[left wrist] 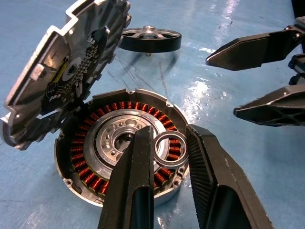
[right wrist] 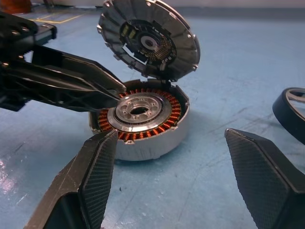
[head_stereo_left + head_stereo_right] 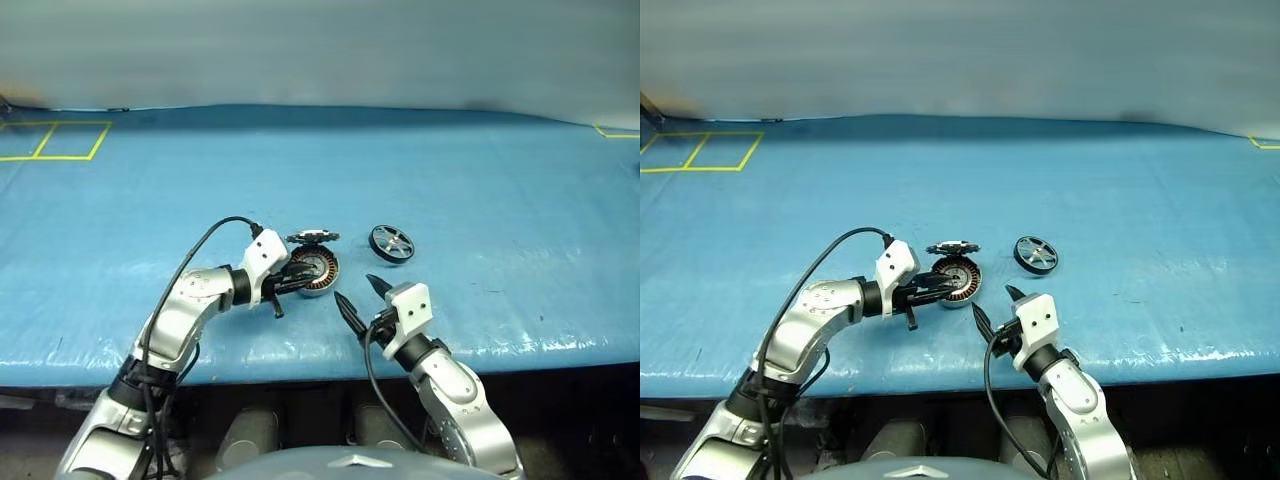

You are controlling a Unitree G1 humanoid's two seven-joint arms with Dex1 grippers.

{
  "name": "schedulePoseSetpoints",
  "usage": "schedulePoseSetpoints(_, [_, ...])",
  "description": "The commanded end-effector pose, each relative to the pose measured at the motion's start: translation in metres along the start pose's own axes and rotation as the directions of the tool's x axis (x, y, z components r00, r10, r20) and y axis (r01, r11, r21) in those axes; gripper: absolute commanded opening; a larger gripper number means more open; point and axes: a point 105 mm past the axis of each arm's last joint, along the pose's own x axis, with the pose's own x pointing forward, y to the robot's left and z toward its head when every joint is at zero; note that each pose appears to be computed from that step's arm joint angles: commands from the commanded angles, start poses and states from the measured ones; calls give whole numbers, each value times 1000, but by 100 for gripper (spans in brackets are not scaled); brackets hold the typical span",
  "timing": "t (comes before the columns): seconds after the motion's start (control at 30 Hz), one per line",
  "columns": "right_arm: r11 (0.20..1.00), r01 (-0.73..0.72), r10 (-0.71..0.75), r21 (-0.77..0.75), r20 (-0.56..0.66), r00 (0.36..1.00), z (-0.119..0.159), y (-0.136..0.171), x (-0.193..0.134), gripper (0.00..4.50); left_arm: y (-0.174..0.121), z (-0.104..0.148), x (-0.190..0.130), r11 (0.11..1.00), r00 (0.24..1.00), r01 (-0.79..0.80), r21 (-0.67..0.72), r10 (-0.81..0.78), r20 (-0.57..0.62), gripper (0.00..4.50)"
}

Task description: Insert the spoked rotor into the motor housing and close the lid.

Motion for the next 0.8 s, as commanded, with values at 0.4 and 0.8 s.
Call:
schedulePoseSetpoints(0.4, [999,-46,45,5,23,999,2,7,0,381,19,2,15,990,994,-107,90,107,-4,65])
schedulePoseSetpoints(0.8, [1000,-24,24,-4,22,999,3,4,5,381,14,-3,17,996,998,-61,68,62,-16,65])
